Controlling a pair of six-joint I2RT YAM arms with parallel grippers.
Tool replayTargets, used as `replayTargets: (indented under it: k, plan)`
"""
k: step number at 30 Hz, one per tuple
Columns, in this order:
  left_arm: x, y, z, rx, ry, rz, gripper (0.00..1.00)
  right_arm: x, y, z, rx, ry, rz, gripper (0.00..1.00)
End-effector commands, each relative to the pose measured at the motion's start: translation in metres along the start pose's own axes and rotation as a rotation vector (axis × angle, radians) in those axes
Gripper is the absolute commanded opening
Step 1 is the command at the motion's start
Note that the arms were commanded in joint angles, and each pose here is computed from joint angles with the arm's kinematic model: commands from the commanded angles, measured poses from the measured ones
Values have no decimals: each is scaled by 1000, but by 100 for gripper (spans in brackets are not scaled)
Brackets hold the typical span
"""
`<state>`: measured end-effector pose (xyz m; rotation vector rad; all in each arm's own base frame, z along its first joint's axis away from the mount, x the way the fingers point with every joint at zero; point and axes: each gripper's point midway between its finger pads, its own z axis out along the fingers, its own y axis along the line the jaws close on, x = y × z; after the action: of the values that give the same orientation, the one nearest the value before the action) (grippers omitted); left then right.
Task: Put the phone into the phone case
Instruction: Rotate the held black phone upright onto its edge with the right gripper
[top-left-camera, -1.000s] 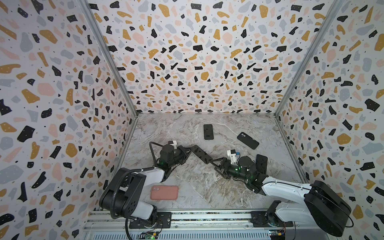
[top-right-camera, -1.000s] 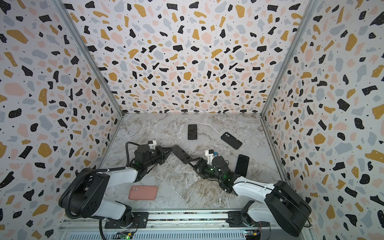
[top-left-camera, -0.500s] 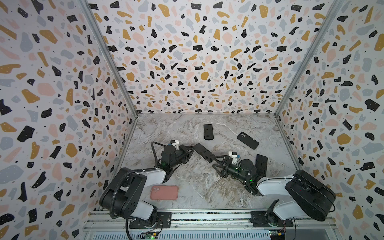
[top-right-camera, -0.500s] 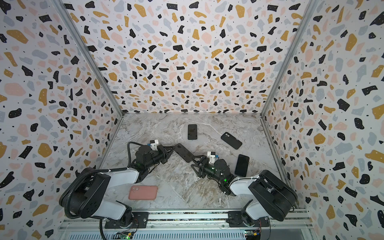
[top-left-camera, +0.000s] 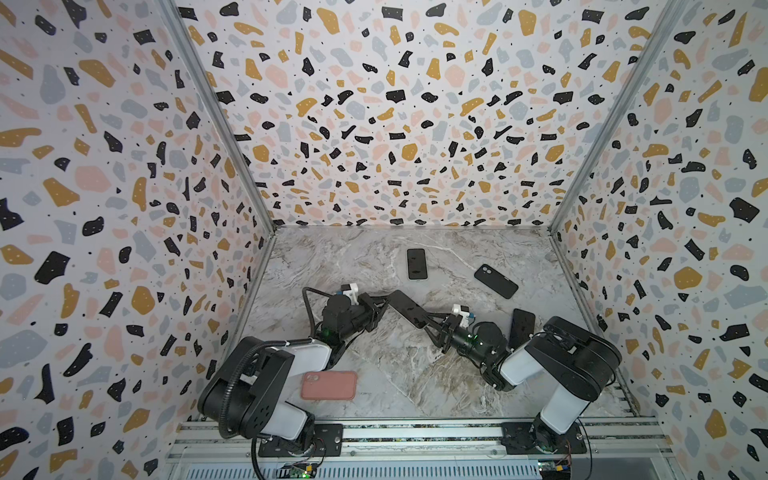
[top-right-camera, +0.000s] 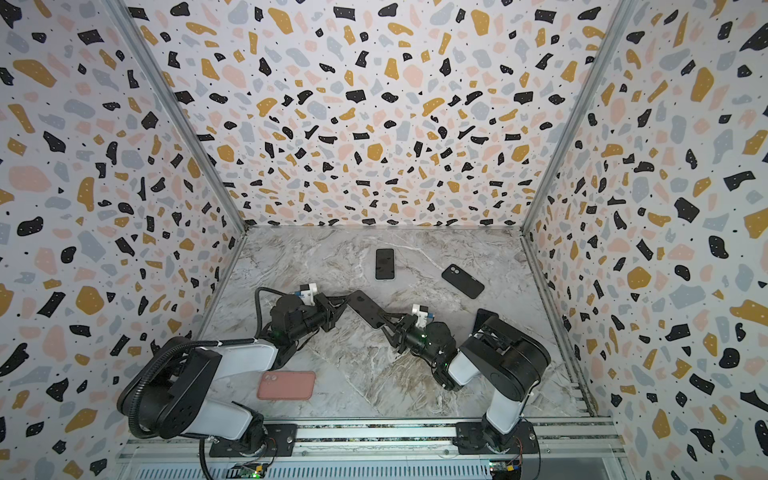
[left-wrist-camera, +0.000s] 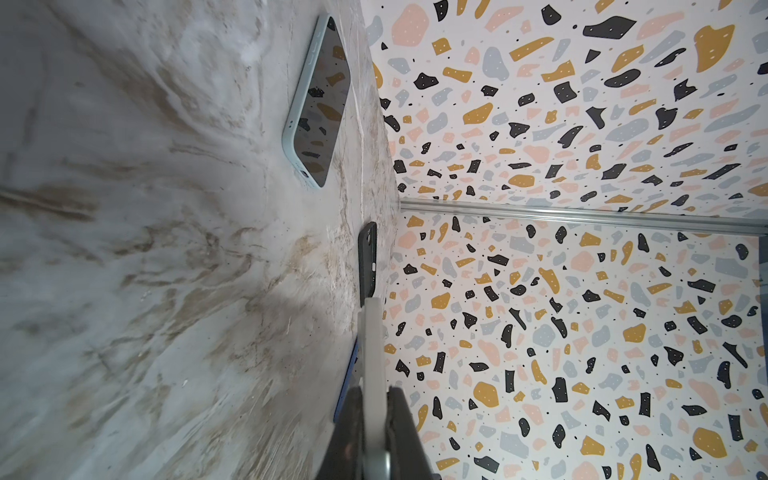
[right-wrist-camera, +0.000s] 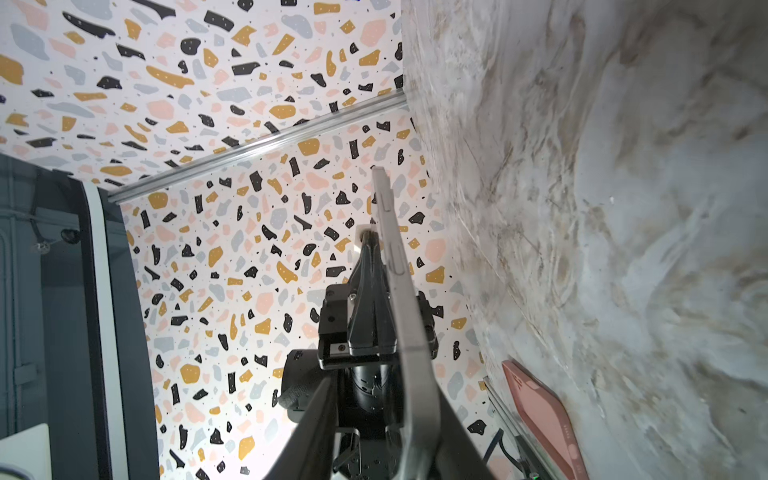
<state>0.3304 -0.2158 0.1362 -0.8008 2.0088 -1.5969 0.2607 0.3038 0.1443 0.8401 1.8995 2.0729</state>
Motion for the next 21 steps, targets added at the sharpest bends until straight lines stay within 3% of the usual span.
replayTargets:
  k: [1, 5, 12, 17, 21]
  plan:
    - [3, -34, -6, 123, 2, 43, 0, 3, 22, -1, -88, 7, -11, 24]
    - [3, -33, -6, 119, 2, 43, 0, 4, 24, 0, -108, 20, 2, 14]
    - [3, -22, -4, 42, 6, 84, 0, 5, 27, -4, -115, 23, -9, 5]
    - [-1, -7, -10, -105, -10, 178, 45, 0, 20, -12, -52, 16, -49, 2]
    - [-4, 16, -22, -283, -17, 245, 68, 4, 14, -16, -10, 62, -73, 1]
